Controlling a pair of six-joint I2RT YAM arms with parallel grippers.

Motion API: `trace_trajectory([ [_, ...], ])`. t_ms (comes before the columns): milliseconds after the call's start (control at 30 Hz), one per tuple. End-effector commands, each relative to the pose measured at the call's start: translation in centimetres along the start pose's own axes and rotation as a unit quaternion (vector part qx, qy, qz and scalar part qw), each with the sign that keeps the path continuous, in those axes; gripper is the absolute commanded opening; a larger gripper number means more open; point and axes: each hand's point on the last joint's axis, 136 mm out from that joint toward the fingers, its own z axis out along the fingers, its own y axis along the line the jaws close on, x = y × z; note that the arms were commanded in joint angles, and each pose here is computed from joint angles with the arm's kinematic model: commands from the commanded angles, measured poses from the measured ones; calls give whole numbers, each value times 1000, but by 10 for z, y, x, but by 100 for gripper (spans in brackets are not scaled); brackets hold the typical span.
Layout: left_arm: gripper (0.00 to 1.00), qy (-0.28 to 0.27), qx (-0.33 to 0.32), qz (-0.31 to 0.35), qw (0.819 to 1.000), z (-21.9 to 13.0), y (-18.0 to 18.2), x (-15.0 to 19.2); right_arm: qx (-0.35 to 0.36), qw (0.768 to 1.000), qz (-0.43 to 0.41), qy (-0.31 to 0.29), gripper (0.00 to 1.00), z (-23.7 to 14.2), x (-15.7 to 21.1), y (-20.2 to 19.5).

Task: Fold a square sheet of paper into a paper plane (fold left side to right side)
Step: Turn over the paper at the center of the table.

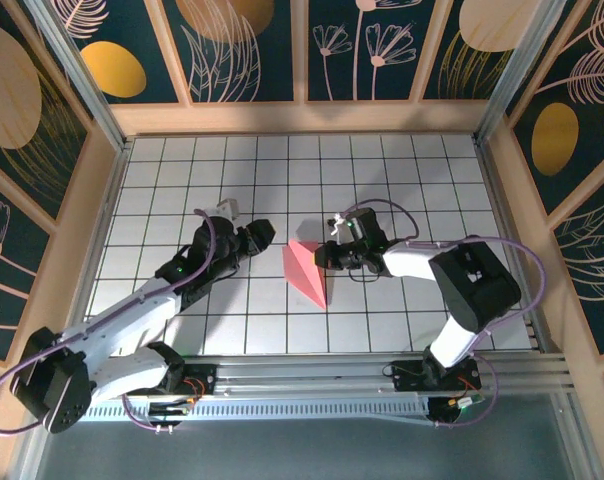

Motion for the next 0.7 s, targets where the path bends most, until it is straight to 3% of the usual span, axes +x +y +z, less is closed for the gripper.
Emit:
trace_trajectory([
  [0, 63, -47, 10, -5, 999, -16, -3, -18, -20, 998, -36, -47, 0, -21, -21, 22],
  [133, 78, -75, 35, -3, 997, -32, -11, -28, -49, 991, -50, -110, 0, -57, -49, 41],
  [400, 83, -104, 112, -12, 988, -54, -34, -37, -138, 969, -73, -190, 0, -125, -77, 89],
  [667, 80, -26, 261, 48, 964, -61, -105, -22, -231, 951, -98, -179, 0, -146, -69, 131],
])
